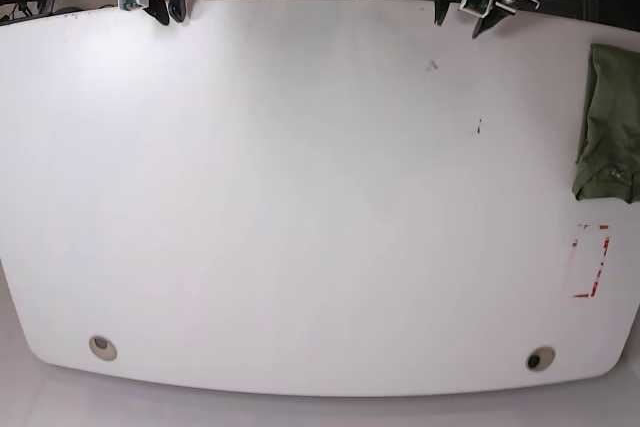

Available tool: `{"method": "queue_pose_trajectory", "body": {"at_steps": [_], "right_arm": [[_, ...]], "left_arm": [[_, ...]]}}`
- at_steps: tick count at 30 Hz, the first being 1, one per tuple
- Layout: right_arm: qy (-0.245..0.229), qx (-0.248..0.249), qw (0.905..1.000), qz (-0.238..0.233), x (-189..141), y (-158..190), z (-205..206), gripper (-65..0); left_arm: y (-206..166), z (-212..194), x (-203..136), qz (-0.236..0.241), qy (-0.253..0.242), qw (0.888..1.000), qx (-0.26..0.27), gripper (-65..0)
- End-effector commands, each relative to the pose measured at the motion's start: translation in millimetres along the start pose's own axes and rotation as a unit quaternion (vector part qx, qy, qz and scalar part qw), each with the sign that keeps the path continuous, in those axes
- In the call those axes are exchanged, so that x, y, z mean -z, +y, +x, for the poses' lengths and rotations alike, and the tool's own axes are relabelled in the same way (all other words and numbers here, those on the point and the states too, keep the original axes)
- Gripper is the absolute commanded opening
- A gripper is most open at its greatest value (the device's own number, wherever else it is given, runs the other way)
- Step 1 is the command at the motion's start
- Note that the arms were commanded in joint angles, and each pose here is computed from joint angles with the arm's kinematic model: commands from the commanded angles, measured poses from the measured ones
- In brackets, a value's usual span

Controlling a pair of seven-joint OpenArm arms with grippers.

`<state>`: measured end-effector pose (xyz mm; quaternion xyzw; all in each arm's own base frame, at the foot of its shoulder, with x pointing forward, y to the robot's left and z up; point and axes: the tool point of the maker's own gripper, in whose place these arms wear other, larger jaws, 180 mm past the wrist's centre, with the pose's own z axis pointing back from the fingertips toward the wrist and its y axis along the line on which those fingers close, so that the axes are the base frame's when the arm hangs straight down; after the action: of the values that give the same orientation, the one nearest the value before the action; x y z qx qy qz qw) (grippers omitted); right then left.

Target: Fold the T-shirt properly

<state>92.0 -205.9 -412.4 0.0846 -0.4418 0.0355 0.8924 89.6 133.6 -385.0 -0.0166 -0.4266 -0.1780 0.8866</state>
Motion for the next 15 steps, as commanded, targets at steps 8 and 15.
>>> {"method": "queue_pose_trajectory", "body": {"at_steps": [8, 15], "right_arm": [[0.029, 0.082, 0.9962, -0.004, -67, 32, -52, -51.2], [0.117, 0.136, 0.9838, 0.005, -83, 56, -126, -51.2]], "left_arm": [[-38, -70, -44, -0.043, 0.101, 0.993, -0.041, -34.3], [-45, -143, -41, -0.053, 0.172, 0.978, -0.105, -34.4]]}}
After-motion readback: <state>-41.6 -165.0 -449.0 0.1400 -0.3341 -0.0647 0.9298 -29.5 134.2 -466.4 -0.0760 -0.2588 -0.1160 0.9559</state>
